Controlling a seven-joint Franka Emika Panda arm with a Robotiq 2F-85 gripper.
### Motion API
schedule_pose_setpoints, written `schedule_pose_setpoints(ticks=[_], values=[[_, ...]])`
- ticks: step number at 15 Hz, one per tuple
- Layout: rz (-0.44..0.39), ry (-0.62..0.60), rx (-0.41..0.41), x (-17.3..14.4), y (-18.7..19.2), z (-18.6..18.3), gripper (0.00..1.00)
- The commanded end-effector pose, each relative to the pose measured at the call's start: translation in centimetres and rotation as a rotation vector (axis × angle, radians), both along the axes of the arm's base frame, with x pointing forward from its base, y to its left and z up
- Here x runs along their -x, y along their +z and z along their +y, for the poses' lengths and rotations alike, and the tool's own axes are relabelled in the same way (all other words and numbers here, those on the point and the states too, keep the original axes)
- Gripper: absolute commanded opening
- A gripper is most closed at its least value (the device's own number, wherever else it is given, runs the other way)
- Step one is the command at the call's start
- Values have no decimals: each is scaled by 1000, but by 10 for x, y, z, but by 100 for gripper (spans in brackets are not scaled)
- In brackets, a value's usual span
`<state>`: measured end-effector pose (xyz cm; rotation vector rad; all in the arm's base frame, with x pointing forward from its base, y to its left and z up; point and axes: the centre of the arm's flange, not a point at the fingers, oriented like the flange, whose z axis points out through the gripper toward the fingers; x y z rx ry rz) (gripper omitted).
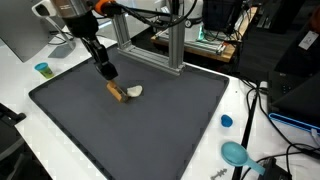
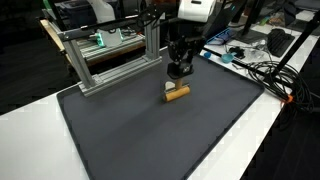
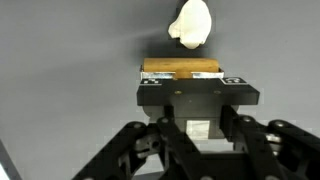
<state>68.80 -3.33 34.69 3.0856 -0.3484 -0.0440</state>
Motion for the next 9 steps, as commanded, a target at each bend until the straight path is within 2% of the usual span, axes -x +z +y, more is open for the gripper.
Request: schedule_pose_setpoints(ticks=[1, 4, 9], values=[[28, 86, -29, 27, 24, 24, 21], [51, 107, -30, 29, 14, 39, 21], [95, 64, -7, 29, -16, 28, 21]])
